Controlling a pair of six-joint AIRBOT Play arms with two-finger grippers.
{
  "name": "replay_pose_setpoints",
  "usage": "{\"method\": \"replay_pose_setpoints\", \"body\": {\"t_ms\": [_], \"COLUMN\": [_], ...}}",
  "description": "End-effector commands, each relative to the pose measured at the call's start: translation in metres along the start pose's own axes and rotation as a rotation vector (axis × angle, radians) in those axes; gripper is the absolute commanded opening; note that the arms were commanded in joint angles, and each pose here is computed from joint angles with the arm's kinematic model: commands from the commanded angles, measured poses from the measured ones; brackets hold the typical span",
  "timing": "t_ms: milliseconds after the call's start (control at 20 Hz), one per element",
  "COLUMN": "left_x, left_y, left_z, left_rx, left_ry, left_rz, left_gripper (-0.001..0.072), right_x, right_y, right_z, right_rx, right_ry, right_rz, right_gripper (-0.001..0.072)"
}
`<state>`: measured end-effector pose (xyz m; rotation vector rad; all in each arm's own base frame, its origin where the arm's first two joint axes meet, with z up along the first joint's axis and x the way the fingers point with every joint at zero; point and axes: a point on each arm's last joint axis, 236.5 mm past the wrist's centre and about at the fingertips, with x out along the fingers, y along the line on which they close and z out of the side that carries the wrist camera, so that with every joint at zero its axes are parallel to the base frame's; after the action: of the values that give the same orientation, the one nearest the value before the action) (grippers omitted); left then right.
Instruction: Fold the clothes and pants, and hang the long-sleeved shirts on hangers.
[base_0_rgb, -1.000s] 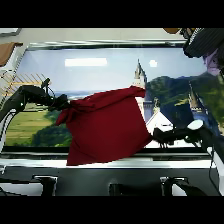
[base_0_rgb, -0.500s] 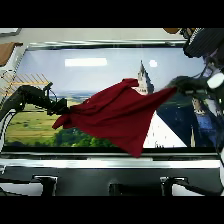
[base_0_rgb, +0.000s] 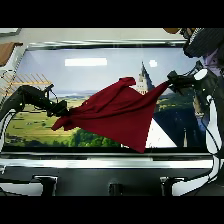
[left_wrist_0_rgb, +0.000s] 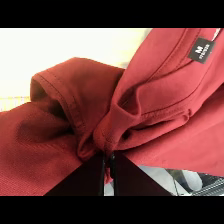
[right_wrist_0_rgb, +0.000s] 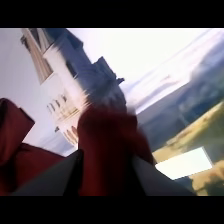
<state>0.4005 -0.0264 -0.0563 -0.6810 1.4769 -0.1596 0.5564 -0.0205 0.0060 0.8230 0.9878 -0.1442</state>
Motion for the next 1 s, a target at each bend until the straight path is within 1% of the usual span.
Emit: {"method": "replay_pose_setpoints", "body": {"t_ms": [0,50,150,250,300,450,500,550,600,700,800,950], "left_x": [0.000,0.000,0.000,0.000,0.000,0.000,0.000,0.000,0.000,0.000,0.001,0.002], "left_y": [0.000,0.000,0.000,0.000,0.000,0.000,0.000,0.000,0.000,0.001,0.000,-0.001], "left_z": [0.000,0.000,0.001,0.001,0.001,0.002,0.002,0.002,0.003,0.005,0.006,0.005], "left_rx": [0.000,0.000,0.000,0.000,0.000,0.000,0.000,0.000,0.000,0.000,0.001,0.004], "left_ry": [0.001,-0.001,-0.004,-0.004,-0.004,-0.007,-0.007,-0.008,-0.012,-0.020,-0.024,-0.021], "left_rz": [0.001,0.001,0.001,0.001,0.001,0.001,0.001,0.002,0.002,0.003,0.003,0.003], "left_gripper": [0.0020,0.0020,0.0020,0.0020,0.0020,0.0020,0.0020,0.0020,0.0020,0.0020,0.0020,0.0020], "right_x": [-0.018,-0.038,-0.084,-0.128,-0.142,-0.146,-0.140,-0.134,-0.130,-0.125,-0.122,-0.119], "right_y": [0.012,0.011,-0.002,-0.024,-0.035,-0.067,-0.071,-0.075,-0.078,-0.087,-0.102,-0.115], "right_z": [-0.009,-0.008,-0.004,-0.008,-0.017,-0.081,-0.111,-0.142,-0.170,-0.225,-0.272,-0.317], "right_rx": [-0.055,-0.110,-0.212,-0.286,-0.289,-0.226,-0.186,-0.154,-0.118,-0.054,-0.004,0.049], "right_ry": [0.052,0.057,0.068,0.094,0.118,0.251,0.308,0.368,0.421,0.521,0.593,0.637], "right_rz": [0.046,0.047,0.030,-0.007,-0.017,-0.031,0.001,0.039,0.072,0.126,0.142,0.163], "right_gripper": [0.0329,0.0330,0.0375,0.0375,0.0379,0.0387,0.0391,0.0419,0.0463,0.0472,0.0475,0.0475]}}
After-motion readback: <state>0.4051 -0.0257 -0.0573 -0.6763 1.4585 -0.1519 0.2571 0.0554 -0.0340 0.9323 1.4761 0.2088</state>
